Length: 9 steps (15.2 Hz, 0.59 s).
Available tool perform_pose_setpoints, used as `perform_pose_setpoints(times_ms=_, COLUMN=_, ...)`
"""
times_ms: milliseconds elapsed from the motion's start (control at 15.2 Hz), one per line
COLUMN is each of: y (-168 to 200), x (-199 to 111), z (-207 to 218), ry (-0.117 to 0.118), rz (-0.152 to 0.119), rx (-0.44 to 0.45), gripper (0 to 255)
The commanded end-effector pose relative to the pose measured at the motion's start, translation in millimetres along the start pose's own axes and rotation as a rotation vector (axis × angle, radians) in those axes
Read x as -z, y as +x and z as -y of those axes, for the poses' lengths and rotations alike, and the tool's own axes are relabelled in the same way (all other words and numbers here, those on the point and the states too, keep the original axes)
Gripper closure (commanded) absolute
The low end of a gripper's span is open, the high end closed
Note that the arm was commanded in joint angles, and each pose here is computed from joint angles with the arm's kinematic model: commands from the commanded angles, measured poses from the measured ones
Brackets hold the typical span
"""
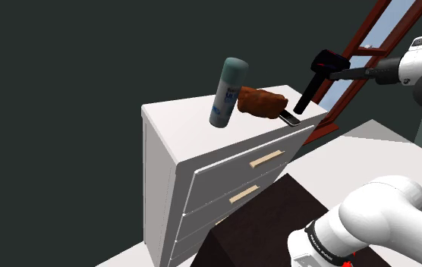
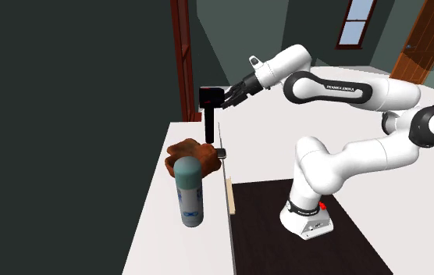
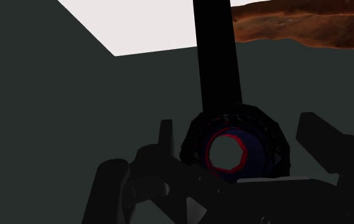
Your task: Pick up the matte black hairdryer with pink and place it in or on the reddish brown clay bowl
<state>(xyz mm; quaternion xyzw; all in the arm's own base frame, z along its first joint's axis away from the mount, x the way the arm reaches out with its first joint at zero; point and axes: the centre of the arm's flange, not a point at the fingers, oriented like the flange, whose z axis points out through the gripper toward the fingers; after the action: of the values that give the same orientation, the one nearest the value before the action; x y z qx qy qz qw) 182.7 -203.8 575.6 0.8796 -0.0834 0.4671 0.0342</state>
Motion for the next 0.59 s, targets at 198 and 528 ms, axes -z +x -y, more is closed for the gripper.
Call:
perform_pose_setpoints(times_ms=198, y=-0.4, x=-1.6, z=-0.1, ry=0.0, rz=-0.001, rx=0.0, gripper=0)
perform_pose_setpoints(times_ms=528, y=-0.4, x=-1.5, z=-0.1, ry=0.0, rz=-0.001, rx=0.0, gripper=255)
